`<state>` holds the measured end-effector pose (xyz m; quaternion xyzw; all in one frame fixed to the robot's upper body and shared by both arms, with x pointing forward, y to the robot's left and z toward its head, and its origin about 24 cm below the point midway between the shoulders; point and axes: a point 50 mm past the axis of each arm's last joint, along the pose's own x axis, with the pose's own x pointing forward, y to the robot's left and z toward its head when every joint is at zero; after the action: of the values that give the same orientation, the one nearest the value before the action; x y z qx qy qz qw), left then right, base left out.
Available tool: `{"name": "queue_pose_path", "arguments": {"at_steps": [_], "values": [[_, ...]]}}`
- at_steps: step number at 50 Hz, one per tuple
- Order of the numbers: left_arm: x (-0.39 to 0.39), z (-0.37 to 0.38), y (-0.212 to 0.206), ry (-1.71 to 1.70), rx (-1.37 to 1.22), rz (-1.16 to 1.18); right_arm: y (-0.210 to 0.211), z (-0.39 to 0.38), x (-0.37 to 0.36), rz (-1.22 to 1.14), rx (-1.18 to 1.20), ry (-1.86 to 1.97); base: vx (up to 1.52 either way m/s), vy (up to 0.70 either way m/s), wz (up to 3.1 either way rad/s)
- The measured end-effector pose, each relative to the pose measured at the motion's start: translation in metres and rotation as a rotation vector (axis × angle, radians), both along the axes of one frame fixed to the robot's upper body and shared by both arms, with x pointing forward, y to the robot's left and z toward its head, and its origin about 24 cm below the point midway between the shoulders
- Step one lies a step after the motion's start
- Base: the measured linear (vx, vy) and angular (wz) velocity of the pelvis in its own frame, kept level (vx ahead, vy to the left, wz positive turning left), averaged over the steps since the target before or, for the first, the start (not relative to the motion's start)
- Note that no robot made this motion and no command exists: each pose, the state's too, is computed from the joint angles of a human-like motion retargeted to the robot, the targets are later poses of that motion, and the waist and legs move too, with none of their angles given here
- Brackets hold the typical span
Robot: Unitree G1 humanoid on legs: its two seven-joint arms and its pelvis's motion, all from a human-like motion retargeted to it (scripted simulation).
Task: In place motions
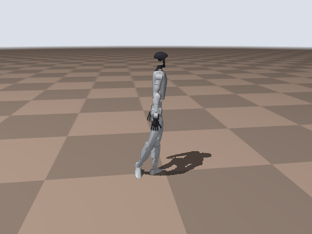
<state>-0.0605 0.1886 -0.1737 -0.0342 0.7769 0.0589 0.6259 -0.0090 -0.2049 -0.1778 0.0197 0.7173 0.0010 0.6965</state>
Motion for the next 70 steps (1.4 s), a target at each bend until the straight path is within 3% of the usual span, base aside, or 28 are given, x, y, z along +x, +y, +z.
{"name": "queue_pose_path", "arguments": {"at_steps": [5, 13, 20, 25, 33, 53, 70], "values": [[0.012, -0.001, 0.001, -0.014, -0.027, 0.023, 0.014, -0.001, 0.033, 0.069, 0.075, -0.08, -0.05, -0.44, 1.1], [0.074, -0.005, 0.01, -0.191, -0.042, -0.171, 0.024, 0.001, 0.066, 0.168, 0.079, -0.199, -0.28, -0.44, 1.27], [0.101, -0.006, -0.013, -0.278, -0.126, -0.245, 0.021, -0.002, 0.035, 0.166, 0.051, -0.086, -0.04, -0.2, 1.32], [0.099, -0.007, -0.023, -0.214, -0.146, -0.408, 0.025, -0.002, 0.001, 0.027, 0.085, 0.048, -0.04, -0.07, 0.6], [0.088, -0.007, -0.013, -0.179, -0.149, -0.545, 0.026, -0.002, -0.015, 0.078, 0.042, 0.109, 0.15, -0.04, 0.9], [0.065, -0.006, -0.012, -0.098, -0.162, -0.433, 0.036, -0.003, 0.015, 0.181, 0.12, 0.032, 0.0, 0.0, 0.02], [0.074, -0.007, -0.008, -0.16, -0.124, -0.334, 0.004, 0.001, -0.009, 0.217, -0.012, 0.148, -0.1, 0.0, 0.19]]}}
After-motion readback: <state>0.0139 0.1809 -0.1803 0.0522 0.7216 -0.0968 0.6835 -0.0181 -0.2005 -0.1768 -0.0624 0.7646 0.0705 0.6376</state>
